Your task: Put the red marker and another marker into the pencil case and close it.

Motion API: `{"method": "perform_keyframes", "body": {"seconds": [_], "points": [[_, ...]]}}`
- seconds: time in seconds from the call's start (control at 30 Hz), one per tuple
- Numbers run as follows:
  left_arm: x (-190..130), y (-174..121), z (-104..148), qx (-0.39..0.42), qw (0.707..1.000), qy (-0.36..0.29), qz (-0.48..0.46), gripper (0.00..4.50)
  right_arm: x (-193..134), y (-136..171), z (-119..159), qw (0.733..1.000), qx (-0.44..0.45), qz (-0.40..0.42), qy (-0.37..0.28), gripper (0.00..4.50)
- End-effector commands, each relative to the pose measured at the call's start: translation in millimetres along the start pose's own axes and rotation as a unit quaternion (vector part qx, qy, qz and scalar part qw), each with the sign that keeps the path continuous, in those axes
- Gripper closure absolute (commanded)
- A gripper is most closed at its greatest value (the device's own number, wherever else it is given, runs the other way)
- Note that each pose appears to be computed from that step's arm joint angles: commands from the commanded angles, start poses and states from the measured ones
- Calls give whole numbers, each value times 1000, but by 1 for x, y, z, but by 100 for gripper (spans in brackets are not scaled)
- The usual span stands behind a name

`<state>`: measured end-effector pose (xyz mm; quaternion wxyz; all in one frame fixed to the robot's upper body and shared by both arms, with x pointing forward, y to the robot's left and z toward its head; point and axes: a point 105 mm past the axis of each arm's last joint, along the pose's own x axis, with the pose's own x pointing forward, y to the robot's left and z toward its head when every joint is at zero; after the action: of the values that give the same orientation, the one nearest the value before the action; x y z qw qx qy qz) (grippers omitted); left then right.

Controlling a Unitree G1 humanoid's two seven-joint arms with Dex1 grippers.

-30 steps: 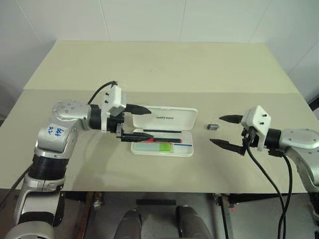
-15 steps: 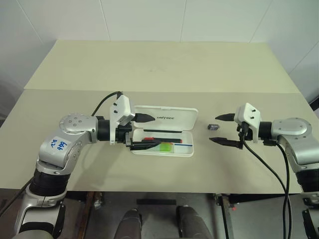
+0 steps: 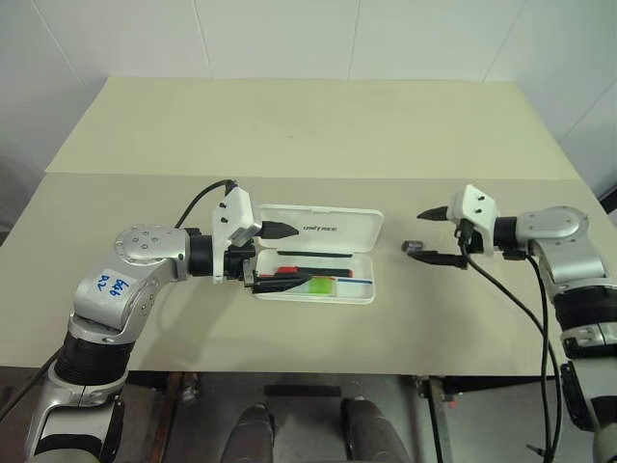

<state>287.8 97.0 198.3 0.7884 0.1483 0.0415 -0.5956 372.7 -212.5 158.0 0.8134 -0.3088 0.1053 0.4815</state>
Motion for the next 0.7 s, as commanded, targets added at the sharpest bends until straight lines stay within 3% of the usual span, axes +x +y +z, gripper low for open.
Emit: {"method": "perform_keyframes", "body": {"seconds": [0.03, 0.3, 0.7], "points": [[0, -4, 8, 19, 1000, -11, -5, 2, 2, -1, 4, 1000, -15, 18, 0, 0], [-3, -3, 8, 21, 1000, -11, 1, 2, 13, 2, -11, 999, -11, 33, 21, 0], [-5, -3, 10, 24, 1000, -11, 4, 0, 15, 0, -18, 999, -3, 38, 27, 410]]}}
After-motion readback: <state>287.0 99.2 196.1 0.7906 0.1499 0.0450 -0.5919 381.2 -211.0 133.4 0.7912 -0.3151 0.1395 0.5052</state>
